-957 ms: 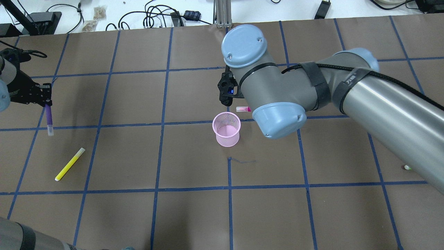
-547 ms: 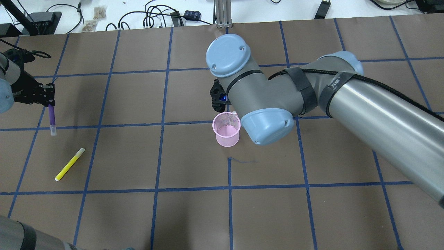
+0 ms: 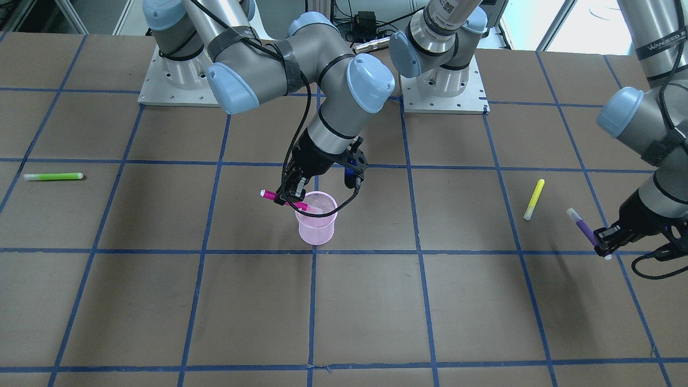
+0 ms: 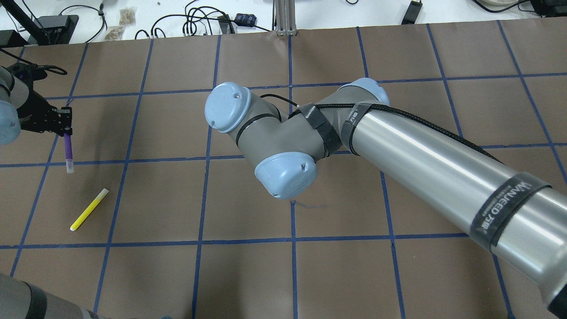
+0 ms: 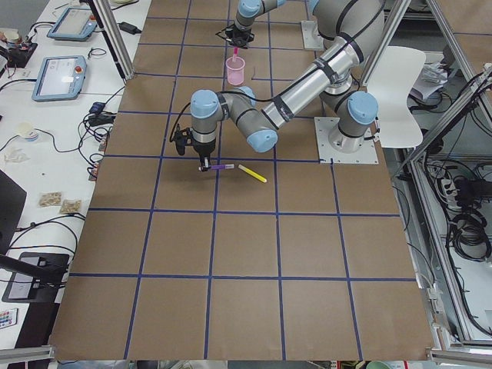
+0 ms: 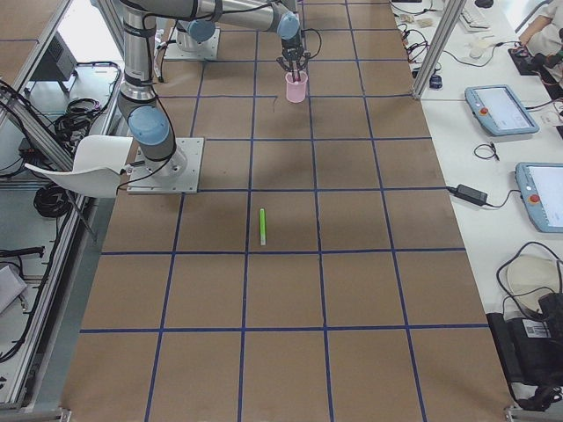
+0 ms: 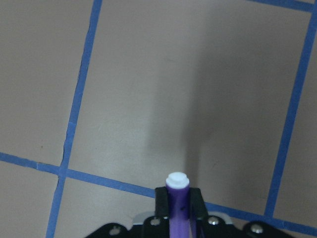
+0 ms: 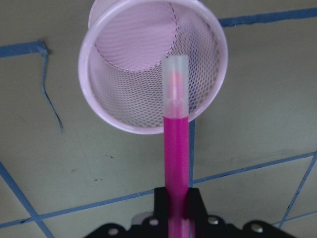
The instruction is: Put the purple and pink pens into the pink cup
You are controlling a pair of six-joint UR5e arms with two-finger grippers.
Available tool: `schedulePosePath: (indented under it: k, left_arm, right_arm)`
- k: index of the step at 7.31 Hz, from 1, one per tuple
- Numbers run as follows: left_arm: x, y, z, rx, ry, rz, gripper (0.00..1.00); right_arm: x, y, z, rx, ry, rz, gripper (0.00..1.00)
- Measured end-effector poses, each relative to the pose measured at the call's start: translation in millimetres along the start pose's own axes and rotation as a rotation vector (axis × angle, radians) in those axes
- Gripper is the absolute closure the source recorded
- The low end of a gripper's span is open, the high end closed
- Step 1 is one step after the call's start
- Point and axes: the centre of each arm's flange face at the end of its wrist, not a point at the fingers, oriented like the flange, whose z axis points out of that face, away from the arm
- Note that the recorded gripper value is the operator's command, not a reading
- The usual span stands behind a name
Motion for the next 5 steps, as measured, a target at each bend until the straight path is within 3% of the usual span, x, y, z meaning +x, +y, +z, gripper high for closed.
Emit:
schedulePosePath:
  k: [1, 2, 3, 5]
  left_arm:
    - [-0.1, -0.1, -0.4, 0.001, -0.001, 0.001, 1.00]
    - [-0.1, -0.2, -0.9, 0.002, -0.001, 0.002, 1.00]
    - [-0.1, -0.2, -1.3, 0.003, -0.001, 0.002, 1.00]
    - [-0.1, -0.2, -1.4, 0.003, -0.001, 0.002, 1.00]
  right_arm:
    - [1.1, -7.4, 3.7, -0.005, -0.002, -0.005, 1.00]
    - [1.7, -12.4, 7.6, -0.009, -0.006, -0.008, 0.75]
    - [2.3, -15.4, 10.3, -0.011, -0.008, -0.010, 0.20]
    - [3.2, -16.2, 10.6, -0.005, -0.014, -0.013, 0.15]
